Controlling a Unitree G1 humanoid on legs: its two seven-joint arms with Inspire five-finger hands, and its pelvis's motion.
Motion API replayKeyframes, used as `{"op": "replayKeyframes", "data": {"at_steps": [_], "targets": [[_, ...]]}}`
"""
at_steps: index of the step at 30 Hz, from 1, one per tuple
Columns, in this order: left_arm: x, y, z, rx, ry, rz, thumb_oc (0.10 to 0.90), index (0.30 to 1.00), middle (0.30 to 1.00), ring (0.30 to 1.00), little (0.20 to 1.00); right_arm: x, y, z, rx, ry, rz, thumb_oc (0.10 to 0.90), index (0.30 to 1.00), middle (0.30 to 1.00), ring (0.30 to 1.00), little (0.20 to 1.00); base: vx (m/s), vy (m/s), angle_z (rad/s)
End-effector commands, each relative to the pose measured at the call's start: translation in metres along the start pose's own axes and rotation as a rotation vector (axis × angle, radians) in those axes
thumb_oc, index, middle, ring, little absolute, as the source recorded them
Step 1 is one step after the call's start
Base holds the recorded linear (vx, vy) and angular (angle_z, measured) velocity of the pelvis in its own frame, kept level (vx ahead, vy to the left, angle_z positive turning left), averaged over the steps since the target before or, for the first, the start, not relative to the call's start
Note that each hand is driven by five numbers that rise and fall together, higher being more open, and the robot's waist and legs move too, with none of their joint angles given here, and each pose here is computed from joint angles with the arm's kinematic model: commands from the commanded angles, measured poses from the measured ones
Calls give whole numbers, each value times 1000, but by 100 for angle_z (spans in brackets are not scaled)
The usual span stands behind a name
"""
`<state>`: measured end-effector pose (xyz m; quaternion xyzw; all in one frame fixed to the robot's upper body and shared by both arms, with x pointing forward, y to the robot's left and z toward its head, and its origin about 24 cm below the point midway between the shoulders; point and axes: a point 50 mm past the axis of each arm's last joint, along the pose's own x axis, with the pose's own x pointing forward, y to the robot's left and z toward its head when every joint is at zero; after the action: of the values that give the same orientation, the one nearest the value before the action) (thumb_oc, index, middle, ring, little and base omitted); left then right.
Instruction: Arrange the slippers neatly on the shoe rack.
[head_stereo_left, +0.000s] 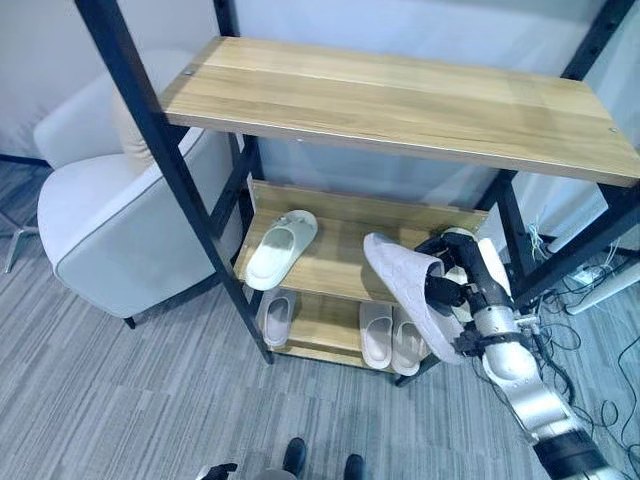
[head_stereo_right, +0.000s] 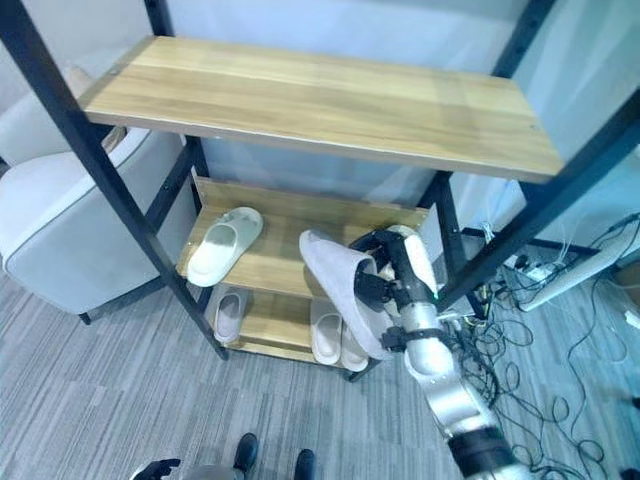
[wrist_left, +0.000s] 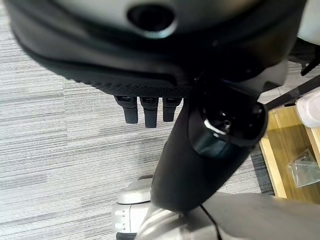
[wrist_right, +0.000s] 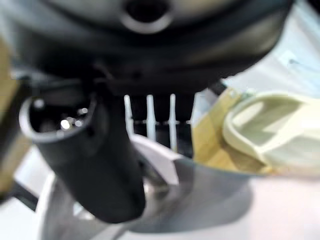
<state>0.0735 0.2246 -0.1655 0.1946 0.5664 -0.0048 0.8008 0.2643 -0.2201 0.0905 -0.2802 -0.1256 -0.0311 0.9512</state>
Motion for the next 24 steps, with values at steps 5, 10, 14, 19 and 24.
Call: {"op": "replayKeyframes", "data": {"at_steps": [5, 10, 14, 19, 24], "targets": [[-2, -26, 1, 41, -7, -111, 800, 900, 900, 900, 900, -15, -4, 39, 339, -205, 116, 400, 300, 300, 300, 300, -4, -7, -8], [1, -18, 21, 44, -81, -100, 800, 900, 900, 900, 900, -19, 10, 33, 438, -157, 241, 400, 300, 300, 300, 300, -137, -19, -7], [5, -4, 74, 33, -245, -54, 800, 900, 900, 900, 900, 2, 19, 47, 436, -223, 269, 400, 300, 300, 300, 300, -375, -51, 8], [1, 1, 98, -40, -345, -40, 800, 900, 900, 900, 900, 21, 18, 61, 397, -284, 222, 400, 300, 300, 300, 300, -163, -16, 21], [-6, 9, 127, -140, -453, -10, 800, 900, 900, 900, 900, 42, 4, 83, 301, -390, 114, 400, 300, 300, 300, 300, -64, -4, 21]]}}
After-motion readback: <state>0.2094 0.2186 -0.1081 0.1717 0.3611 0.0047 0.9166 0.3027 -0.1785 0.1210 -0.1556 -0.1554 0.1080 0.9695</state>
